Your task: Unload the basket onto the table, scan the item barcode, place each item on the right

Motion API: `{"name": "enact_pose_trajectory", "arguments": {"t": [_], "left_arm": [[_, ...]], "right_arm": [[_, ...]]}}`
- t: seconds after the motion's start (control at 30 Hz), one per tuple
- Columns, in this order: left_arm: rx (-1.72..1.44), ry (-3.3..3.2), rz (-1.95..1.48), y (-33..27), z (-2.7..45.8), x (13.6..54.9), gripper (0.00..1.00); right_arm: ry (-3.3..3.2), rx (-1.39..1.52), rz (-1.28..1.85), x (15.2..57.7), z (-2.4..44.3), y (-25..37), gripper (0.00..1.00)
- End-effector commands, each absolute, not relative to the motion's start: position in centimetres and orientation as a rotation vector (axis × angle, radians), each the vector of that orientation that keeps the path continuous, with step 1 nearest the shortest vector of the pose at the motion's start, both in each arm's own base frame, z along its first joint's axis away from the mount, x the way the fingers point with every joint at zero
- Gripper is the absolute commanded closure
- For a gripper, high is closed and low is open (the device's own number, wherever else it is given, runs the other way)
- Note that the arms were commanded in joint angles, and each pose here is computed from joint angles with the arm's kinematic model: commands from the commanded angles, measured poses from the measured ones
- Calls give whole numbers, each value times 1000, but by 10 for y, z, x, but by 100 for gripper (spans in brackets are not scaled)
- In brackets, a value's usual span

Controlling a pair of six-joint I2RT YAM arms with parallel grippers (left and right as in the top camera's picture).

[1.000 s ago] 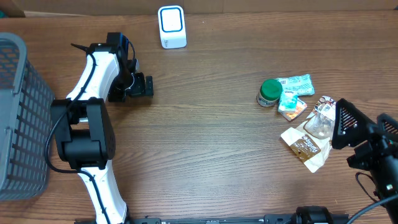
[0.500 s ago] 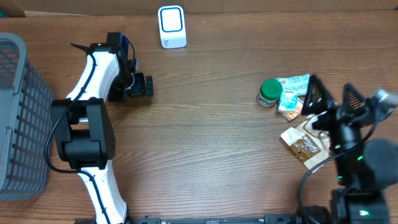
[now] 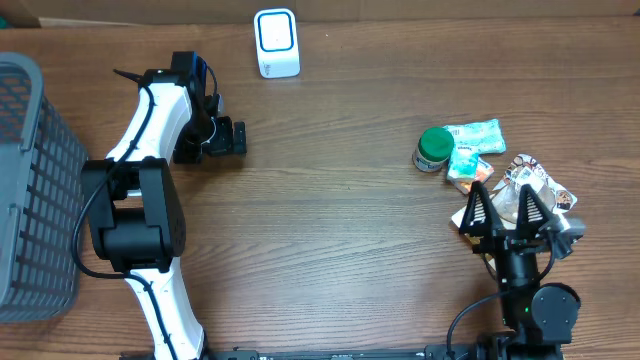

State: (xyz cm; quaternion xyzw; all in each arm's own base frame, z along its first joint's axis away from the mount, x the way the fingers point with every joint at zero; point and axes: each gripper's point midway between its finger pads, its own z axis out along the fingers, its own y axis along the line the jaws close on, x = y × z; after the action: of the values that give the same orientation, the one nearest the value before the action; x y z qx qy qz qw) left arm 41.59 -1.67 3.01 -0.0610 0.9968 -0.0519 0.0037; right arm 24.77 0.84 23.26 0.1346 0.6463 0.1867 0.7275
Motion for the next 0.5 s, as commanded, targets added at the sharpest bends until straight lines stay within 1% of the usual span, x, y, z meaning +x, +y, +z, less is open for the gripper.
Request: {"name": "enact_pose_trajectory", "arguments": {"t": [0.0, 0.23, 0.33, 0.47], "left_arm": [[-175, 3068, -161, -15, 50, 424, 0], [-175, 3068, -161, -15, 50, 424, 0], [-175, 3069, -161, -15, 50, 424, 0], [-175, 3069, -161, -15, 50, 424, 0]], "right_arm": [[1406, 298, 398, 245, 219, 6, 0], [1467, 325, 384, 246, 195, 4, 0], [1568, 351, 374, 246, 170, 4, 0], [1572, 334, 394, 246, 170, 8, 0]]}}
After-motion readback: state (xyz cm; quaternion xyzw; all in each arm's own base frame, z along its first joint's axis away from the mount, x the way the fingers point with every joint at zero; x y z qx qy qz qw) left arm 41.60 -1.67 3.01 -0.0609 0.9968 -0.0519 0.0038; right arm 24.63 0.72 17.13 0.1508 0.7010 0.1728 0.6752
